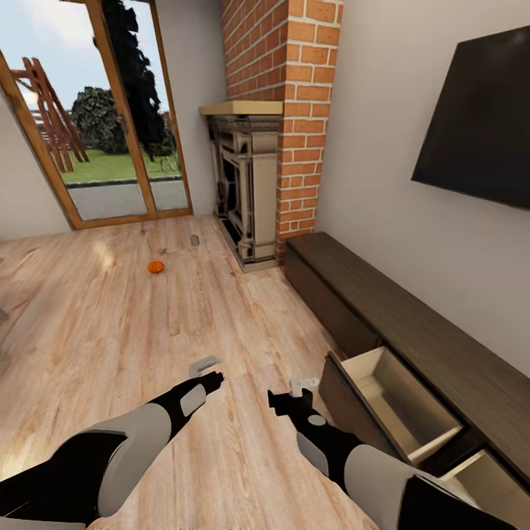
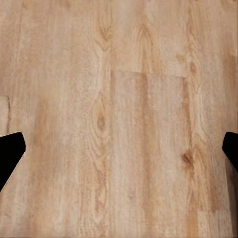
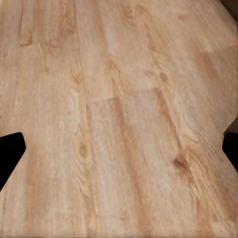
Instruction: Place each of the two pumpkins and all three candles from the living room inside a cabinet in the living room (use any cabinet), then make sure every cabinet is closed, and position the cauldron so it is next to a table in the living room.
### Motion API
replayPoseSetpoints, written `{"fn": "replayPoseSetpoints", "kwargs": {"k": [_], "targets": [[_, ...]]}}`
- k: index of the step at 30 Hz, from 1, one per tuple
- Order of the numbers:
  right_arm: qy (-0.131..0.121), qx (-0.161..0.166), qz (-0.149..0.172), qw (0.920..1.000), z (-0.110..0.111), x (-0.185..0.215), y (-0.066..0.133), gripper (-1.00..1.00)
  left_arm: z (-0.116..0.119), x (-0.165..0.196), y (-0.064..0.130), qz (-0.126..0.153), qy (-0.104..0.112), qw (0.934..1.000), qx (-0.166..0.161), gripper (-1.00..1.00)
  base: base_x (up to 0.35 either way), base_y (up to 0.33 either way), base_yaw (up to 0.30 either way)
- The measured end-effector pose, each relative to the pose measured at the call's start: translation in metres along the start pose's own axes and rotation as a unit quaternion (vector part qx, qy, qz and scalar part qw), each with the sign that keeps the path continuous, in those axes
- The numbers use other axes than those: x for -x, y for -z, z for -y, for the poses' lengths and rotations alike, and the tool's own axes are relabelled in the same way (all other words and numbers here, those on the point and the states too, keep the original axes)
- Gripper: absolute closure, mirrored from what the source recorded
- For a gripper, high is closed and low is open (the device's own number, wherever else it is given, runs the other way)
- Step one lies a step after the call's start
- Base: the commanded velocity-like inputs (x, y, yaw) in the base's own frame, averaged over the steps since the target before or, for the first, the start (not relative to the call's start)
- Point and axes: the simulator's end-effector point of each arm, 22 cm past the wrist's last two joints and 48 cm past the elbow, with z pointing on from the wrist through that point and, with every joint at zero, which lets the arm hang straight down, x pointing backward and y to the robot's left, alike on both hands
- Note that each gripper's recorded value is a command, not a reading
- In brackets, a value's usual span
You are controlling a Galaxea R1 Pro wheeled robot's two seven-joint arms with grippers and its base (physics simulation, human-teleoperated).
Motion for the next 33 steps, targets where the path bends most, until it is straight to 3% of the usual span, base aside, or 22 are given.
{"fn": "replayPoseSetpoints", "kwargs": {"k": [12,33], "targets": [[0.003,-0.027,0.001,0.9996,0.017,-0.002,0.003,-1.0,0.001,0.004,0.002,0.004,0.0,1.0,-0.001,-1.0,0.0,0.0,0.08],[0.007,-0.035,0.006,0.9993,0.019,0.002,0.012,-1.0,0.012,0.018,0.015,0.018,0.0,0.9998,-0.012,-1.0,0.0,0.0,0.0]]}}
